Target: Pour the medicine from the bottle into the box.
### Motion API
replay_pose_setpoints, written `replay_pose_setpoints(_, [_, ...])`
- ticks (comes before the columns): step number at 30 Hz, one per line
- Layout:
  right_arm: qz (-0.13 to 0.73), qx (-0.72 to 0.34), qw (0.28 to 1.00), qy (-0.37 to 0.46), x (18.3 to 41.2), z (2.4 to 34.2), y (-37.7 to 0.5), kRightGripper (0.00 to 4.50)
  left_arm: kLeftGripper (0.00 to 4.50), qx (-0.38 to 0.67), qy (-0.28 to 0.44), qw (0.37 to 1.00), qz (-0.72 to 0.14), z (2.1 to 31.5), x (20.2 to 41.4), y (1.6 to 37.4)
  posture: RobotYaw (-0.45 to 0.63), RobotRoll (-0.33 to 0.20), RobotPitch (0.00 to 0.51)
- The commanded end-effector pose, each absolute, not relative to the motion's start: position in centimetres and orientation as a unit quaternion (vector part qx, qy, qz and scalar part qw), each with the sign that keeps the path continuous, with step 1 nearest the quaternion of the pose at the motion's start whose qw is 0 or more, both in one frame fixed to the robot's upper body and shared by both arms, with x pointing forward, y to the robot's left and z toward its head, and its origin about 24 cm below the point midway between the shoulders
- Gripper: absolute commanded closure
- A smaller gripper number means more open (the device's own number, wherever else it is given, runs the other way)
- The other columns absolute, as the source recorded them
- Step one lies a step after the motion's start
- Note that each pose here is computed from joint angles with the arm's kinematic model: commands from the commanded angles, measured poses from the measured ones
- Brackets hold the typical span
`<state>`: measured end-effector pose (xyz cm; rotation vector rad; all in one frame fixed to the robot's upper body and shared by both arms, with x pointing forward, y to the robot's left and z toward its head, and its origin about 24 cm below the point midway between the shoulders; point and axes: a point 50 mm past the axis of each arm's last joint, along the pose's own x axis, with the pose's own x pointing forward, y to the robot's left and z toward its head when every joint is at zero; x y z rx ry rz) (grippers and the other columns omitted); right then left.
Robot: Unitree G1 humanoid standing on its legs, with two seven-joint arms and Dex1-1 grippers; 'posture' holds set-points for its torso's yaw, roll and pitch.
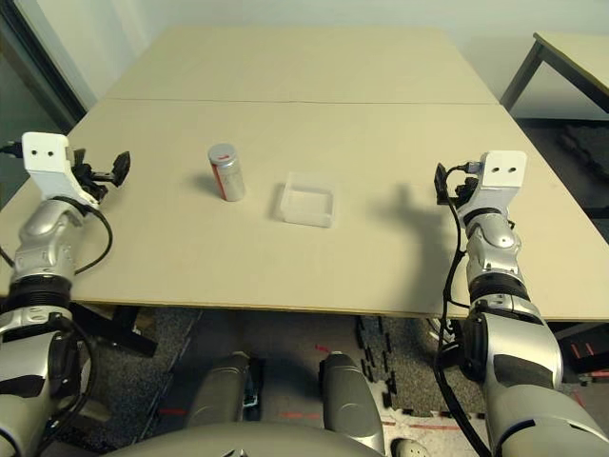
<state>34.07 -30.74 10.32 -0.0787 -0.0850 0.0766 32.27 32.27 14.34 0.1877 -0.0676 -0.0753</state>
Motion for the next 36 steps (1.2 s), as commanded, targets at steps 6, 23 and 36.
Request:
replay_pose_setpoints(6, [0.316,-0.045,0.947,-0.024,31.7,14.8,-28.0,0.0,0.02,0.1,0.016,0.96,-0.26,15.3,29.2,30.6,-0.05,0.0,0.064])
replay_pose_setpoints(23, [0.495,-0.09,0.862,0.053,29.8,17.6,-23.1,0.0,0.02,0.068,0.034,0.933,-0.351,11.9,32.1,24.3,-0.09,0.0,0.058])
replay_pose_setpoints(36, [0.533,-0.087,0.84,0.052,30.0,17.5,-21.2,0.0,0.02,0.048,0.037,0.935,-0.349,9.8,33.8,22.5,-0.1,0.0,0.089])
